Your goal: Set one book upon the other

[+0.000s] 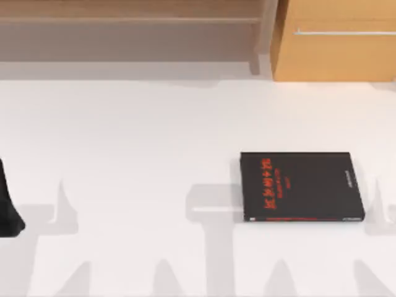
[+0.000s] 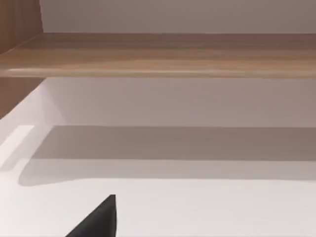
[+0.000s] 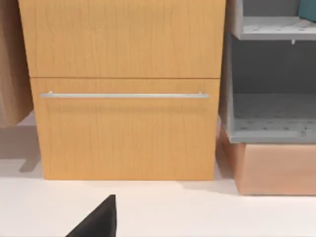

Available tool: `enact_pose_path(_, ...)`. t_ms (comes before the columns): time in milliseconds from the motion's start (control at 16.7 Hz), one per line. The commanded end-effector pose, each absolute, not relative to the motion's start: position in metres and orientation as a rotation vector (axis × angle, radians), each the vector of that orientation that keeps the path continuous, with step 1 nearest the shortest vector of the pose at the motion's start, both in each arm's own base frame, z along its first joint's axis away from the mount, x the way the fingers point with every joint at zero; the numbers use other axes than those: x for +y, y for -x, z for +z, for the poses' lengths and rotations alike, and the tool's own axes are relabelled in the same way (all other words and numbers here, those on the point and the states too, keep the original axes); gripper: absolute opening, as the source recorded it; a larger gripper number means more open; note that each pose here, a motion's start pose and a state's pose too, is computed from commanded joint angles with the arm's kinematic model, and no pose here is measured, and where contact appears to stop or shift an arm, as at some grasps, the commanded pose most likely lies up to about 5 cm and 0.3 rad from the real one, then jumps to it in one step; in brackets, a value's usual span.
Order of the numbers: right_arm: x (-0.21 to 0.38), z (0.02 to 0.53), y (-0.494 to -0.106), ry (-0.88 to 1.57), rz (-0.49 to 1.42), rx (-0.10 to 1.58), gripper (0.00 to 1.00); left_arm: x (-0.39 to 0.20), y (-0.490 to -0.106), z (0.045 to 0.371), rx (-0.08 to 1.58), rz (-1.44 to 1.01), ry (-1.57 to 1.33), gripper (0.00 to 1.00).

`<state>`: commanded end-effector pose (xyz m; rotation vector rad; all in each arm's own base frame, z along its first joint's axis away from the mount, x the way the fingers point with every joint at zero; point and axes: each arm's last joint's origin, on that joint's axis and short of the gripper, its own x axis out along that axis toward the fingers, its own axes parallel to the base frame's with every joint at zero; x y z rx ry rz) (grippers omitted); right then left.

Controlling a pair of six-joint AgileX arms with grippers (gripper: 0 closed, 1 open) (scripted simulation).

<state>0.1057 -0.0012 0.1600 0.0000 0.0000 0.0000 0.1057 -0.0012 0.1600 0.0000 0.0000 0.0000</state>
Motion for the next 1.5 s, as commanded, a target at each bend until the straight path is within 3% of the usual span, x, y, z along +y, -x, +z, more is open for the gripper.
enact_pose_path(300, -0.003, 0.177, -0.107, 0.002, 0.001, -0.027, 1.00, -0.001, -0.106, 0.160, 0.000, 0.000, 0.000, 1.00)
enact_pose_path(660, -0.015, 0.271, -0.136, 0.025, -0.004, -0.111, 1.00, -0.001, -0.106, 0.160, 0.000, 0.000, 0.000, 1.00)
enact_pose_path(960, -0.049, 0.313, -0.240, 0.016, -0.007, -0.005, 1.00, -0.001, -0.106, 0.160, 0.000, 0.000, 0.000, 1.00)
enact_pose_path(1200, -0.094, 0.292, -0.332, -0.007, -0.007, 0.076, 1.00, -0.001, -0.106, 0.160, 0.000, 0.000, 0.000, 1.00)
enact_pose_path(1500, -0.154, 0.264, -0.406, 0.000, -0.005, 0.044, 1.00, -0.001, -0.106, 0.160, 0.000, 0.000, 0.000, 1.00)
